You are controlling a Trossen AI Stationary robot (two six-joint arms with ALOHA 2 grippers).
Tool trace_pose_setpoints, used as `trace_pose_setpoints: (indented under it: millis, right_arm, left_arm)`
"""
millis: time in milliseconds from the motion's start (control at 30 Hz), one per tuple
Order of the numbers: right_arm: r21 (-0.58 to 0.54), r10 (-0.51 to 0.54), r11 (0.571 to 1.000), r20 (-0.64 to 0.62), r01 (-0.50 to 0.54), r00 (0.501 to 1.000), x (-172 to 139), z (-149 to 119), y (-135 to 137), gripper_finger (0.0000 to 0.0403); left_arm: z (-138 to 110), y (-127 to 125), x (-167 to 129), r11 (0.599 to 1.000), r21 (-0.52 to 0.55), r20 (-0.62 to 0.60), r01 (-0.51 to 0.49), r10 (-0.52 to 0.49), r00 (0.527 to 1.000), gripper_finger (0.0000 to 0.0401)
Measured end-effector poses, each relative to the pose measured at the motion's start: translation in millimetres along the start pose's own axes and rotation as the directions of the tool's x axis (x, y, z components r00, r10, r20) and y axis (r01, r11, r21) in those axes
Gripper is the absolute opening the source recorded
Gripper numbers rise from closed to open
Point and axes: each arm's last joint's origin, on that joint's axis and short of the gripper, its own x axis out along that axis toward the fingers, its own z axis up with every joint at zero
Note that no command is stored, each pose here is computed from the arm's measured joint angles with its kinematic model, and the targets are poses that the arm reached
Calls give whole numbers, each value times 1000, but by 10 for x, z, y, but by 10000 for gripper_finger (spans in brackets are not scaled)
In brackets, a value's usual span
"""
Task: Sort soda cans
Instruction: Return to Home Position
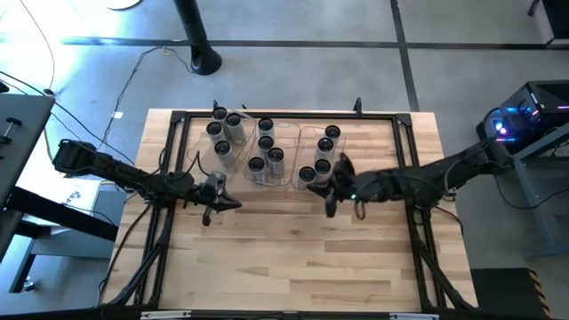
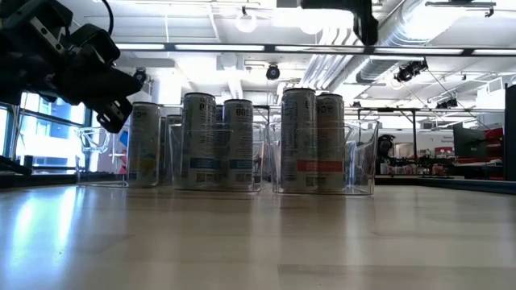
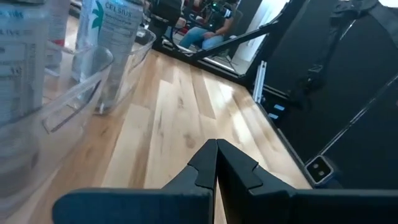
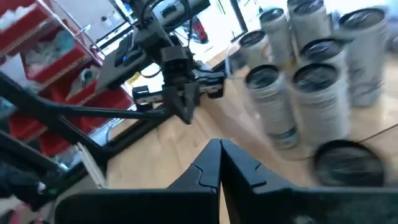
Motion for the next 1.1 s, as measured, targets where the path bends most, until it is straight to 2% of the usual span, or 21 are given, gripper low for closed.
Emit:
trace_pose_setpoints:
  millis: [167, 267, 400, 533, 667, 800, 1033, 1100]
  right_arm:
    - [-68, 76, 995, 17, -74, 997, -259, -14, -408, 0]
    - [-103, 149, 985, 80, -141, 986, -439, -96, -598, 0]
    - [-150, 219, 970, 184, -193, 958, -609, -292, -820, 0]
    - [-133, 261, 963, 257, -234, 930, -683, -543, -1044, 0]
    - [-151, 253, 964, 259, -219, 932, -690, -739, -1197, 0]
    - [-302, 217, 942, 208, -149, 954, -679, -882, -1305, 0]
    - [-311, 199, 941, 193, -133, 961, -715, -1060, -1467, 0]
    - [-351, 209, 927, 190, -132, 959, -721, -1058, -1464, 0]
  left_arm:
    - [1, 3, 0, 1000, 14, 4, -10, 10, 1000, 0]
    - [0, 3, 0, 1000, 20, 3, -10, 10, 1000, 0]
    - [0, 4, 0, 1000, 13, 4, -11, 11, 1000, 0]
    - [0, 4, 0, 1000, 13, 4, -12, 12, 1000, 0]
    - [0, 4, 0, 1000, 13, 4, -13, 12, 1000, 0]
    - [0, 4, 0, 1000, 13, 4, -13, 12, 1000, 0]
    - [-1, 4, 0, 1000, 12, 3, -13, 13, 1000, 0]
    - [-1, 4, 0, 1000, 12, 3, -12, 12, 1000, 0]
